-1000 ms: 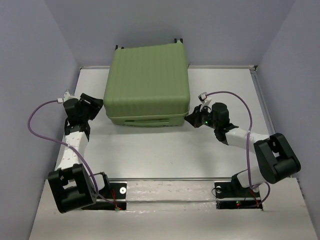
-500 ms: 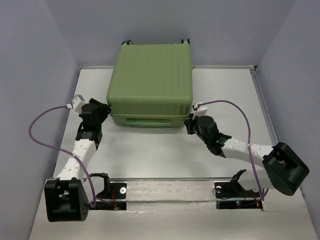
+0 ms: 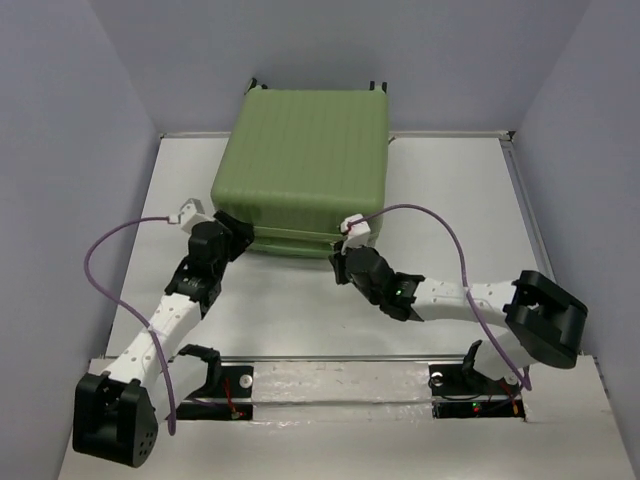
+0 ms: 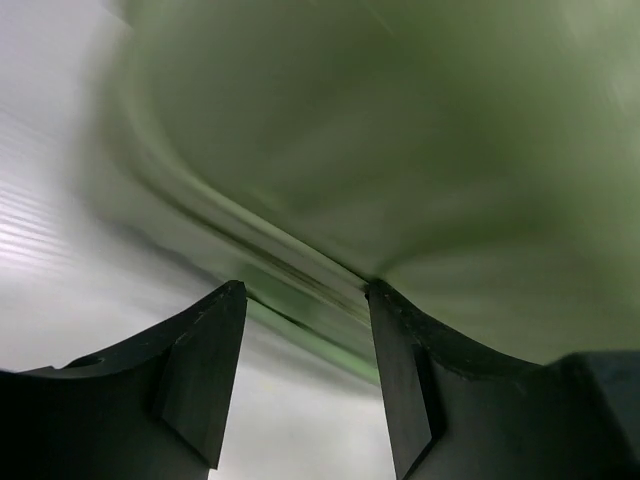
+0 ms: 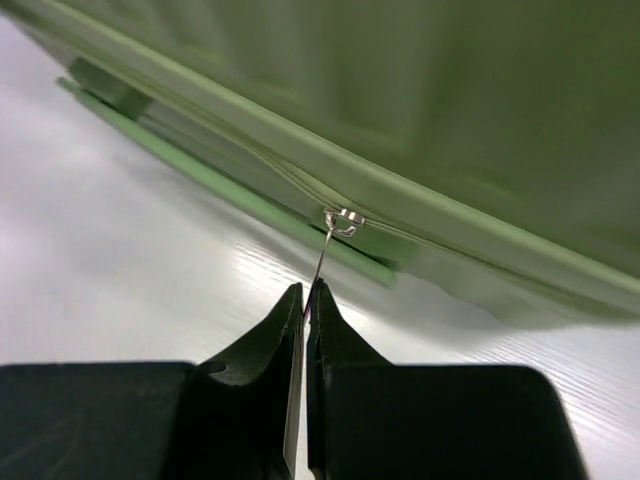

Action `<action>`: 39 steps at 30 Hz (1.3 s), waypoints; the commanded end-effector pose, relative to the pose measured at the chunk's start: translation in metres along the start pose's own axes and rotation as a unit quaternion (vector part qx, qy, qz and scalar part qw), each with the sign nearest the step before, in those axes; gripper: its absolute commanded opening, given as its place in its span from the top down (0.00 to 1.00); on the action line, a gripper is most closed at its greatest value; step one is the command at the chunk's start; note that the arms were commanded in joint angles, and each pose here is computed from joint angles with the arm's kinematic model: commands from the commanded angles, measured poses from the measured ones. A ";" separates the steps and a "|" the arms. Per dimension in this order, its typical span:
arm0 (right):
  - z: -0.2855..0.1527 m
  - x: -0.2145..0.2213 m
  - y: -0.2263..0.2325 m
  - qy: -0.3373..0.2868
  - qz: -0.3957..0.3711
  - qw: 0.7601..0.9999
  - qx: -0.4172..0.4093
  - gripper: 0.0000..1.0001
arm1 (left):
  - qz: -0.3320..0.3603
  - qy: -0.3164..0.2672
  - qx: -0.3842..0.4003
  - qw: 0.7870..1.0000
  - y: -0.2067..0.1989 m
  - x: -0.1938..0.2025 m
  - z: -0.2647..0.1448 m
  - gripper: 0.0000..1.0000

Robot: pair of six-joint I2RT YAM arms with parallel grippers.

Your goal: Pack the luggage

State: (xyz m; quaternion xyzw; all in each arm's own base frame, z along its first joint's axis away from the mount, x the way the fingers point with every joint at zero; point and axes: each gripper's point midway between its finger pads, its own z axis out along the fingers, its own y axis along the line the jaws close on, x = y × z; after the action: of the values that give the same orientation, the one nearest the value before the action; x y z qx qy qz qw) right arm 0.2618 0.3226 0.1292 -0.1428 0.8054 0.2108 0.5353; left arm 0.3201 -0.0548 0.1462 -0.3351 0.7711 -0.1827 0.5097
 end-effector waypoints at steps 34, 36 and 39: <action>-0.083 -0.064 0.047 -0.022 0.034 0.992 -0.116 0.93 | 0.017 -0.110 0.055 0.992 -0.052 -0.192 -0.016 0.18; -0.080 -0.080 0.012 -0.035 0.062 0.995 -0.075 0.93 | 0.006 -0.088 0.033 0.996 -0.036 -0.187 0.007 0.18; -0.074 -0.116 -0.059 -0.082 0.098 0.991 0.026 0.93 | -0.011 -0.043 0.029 0.999 -0.021 -0.170 0.037 0.17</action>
State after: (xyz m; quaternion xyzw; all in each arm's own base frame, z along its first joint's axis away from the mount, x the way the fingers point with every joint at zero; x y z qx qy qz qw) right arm 0.2230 0.3012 0.2569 -0.1268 0.7447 0.3543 0.5512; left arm 0.3819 0.0620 0.2600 -0.3527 0.7357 -0.1397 0.5611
